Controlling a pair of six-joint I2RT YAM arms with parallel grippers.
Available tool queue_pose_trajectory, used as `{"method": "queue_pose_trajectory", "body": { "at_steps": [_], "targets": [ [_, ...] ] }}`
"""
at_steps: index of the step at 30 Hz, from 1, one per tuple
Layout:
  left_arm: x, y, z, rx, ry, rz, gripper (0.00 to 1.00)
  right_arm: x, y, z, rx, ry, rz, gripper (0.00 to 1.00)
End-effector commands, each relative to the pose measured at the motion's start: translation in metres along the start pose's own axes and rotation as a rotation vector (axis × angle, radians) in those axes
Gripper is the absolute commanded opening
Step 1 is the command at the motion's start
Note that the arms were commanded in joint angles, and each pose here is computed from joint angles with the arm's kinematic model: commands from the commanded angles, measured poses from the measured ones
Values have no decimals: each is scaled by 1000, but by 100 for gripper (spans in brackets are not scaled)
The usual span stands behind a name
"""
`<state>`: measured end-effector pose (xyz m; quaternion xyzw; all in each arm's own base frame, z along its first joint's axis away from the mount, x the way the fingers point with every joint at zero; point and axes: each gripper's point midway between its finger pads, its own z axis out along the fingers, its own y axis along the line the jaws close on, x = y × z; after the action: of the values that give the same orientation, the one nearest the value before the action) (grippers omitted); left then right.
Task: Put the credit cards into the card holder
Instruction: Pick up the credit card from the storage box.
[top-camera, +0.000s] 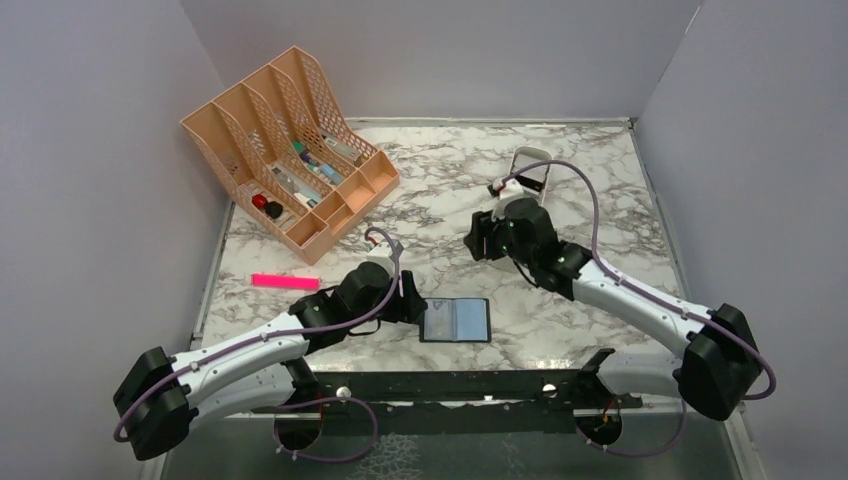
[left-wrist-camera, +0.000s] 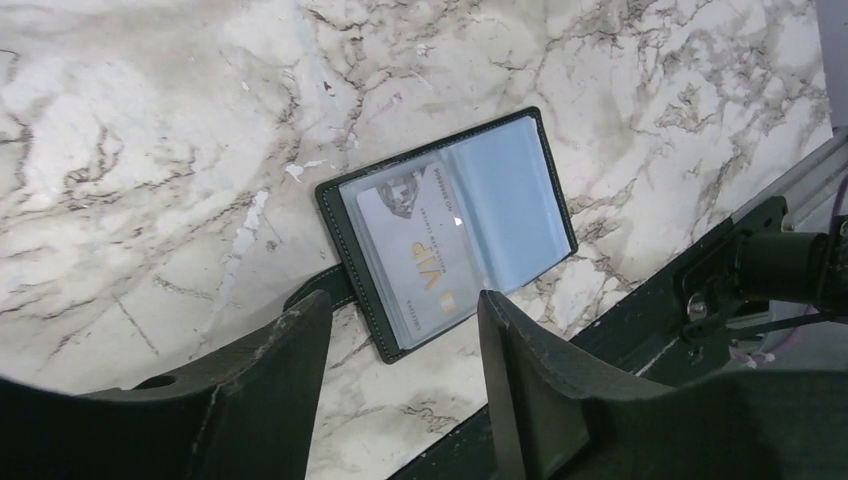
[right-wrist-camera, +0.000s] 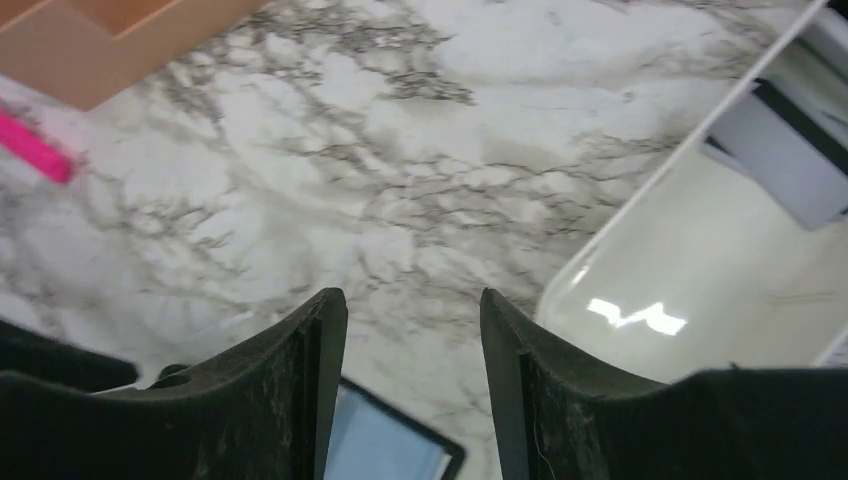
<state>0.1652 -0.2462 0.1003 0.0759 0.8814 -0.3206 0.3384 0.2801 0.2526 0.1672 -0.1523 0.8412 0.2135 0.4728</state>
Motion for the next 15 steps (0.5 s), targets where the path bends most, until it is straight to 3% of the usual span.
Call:
{"method": "queue_pose_trajectory", "body": {
  "at_steps": [1,5,7,15],
  "targets": [
    [-15,10,-12,-59,-38,90,62,-7,-48,14,84,54,-160,56],
    [-17,6,-18,-38,-45,101,69,-31,-103,22,293,37,-260,55],
    [-17,6,-20,-33,-45,117,97,-41,-134,24,373,45,-306,53],
    [-26,-17,-30,37,-10,159,99,-61,-182,47,375,116,-619,55]
  ]
}}
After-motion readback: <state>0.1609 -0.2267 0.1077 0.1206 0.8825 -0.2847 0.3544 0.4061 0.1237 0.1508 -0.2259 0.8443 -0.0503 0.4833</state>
